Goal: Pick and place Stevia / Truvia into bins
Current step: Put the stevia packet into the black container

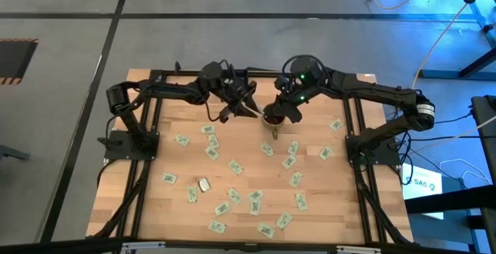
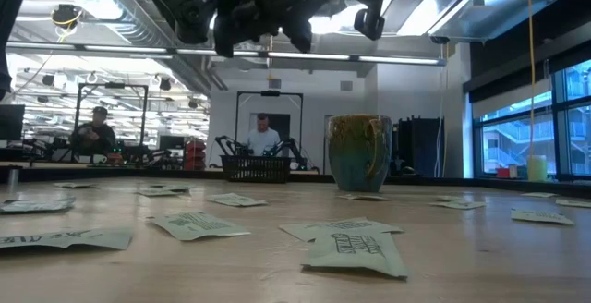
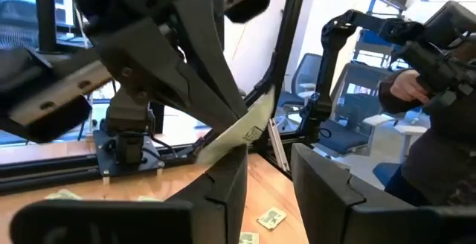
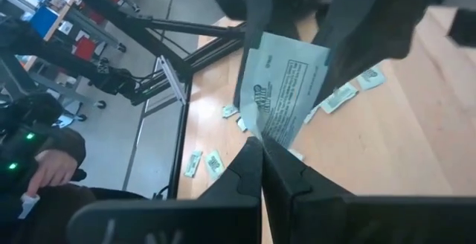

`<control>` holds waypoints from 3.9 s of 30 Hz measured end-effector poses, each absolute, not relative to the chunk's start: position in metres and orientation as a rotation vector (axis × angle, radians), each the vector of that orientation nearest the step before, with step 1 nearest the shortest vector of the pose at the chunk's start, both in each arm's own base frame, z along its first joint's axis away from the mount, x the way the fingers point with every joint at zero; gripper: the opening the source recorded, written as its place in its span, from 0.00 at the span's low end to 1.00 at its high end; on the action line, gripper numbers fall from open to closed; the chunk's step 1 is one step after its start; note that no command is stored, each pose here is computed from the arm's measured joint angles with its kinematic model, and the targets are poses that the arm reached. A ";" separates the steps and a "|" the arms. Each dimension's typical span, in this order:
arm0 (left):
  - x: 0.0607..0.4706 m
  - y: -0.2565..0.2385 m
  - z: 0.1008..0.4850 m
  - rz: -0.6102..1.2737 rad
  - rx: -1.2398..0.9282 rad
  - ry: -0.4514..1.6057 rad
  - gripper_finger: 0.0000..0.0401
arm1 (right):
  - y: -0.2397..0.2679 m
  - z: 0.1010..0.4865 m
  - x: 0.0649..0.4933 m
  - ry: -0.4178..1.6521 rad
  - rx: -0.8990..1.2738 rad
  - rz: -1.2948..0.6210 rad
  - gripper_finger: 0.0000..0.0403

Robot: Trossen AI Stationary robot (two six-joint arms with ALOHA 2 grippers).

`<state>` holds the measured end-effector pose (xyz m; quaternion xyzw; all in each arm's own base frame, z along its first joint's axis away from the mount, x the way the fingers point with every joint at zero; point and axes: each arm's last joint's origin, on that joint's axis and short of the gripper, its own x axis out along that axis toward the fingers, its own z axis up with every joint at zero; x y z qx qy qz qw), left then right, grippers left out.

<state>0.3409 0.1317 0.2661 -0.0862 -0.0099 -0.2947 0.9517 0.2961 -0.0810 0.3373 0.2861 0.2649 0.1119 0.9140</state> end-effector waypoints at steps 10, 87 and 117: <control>0.339 0.132 0.264 -0.632 -0.229 0.022 0.23 | -0.082 0.340 0.299 0.505 0.560 0.167 0.00; 0.332 0.148 0.269 -0.614 -0.177 -0.019 0.02 | -0.073 0.337 0.300 0.546 0.556 0.131 0.11; 0.276 0.229 0.196 0.720 -0.296 0.615 0.01 | -0.082 0.263 0.198 1.175 0.640 -0.834 0.28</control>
